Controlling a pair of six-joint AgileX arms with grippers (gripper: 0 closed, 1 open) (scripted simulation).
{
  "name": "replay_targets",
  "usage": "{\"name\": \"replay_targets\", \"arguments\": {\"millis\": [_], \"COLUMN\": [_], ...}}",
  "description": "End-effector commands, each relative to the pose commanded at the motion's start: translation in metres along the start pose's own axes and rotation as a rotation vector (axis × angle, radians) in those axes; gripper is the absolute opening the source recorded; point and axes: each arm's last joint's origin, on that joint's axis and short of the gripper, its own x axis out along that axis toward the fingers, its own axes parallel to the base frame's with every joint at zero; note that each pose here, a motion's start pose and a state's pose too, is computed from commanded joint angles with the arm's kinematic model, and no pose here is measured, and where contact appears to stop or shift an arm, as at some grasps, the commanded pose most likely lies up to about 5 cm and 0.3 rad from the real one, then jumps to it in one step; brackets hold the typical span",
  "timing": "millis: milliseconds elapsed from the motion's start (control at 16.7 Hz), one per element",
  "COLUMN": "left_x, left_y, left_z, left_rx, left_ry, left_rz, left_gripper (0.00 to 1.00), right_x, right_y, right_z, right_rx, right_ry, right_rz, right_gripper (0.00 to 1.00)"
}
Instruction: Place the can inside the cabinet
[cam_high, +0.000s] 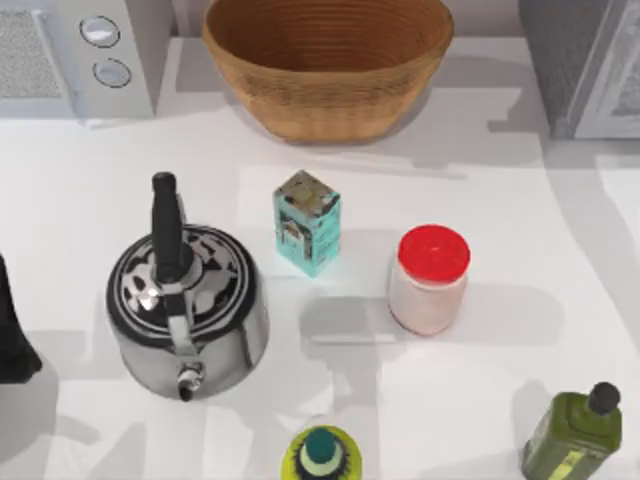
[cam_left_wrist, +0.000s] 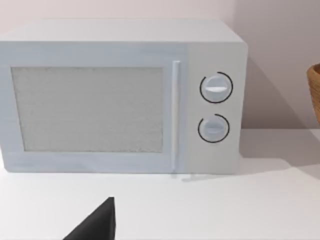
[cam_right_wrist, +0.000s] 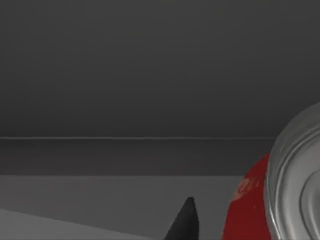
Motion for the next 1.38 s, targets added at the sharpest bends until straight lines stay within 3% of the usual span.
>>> {"name": "replay_targets", "arguments": {"millis": [480, 960, 1380], "left_x": [0.0, 0.0, 0.0], "left_y": [0.0, 0.0, 0.0], "left_z": [0.0, 0.0, 0.0], "left_rx": [0.0, 0.0, 0.0], "left_ry": [0.0, 0.0, 0.0], "left_rz": [0.0, 0.0, 0.0], "left_gripper": [1.0, 1.0, 1.0], "right_x": [0.012, 0.08, 0.115], "right_y": [0.001, 0.011, 0.006], "right_z": [0.011, 0.019, 0.03], "right_rx": [-0.007, -0.004, -0.006], "right_ry": [-0.014, 0.042, -0.001], "right_rz": [0.005, 0.032, 0.015], "right_gripper": [0.0, 0.0, 0.0]}}
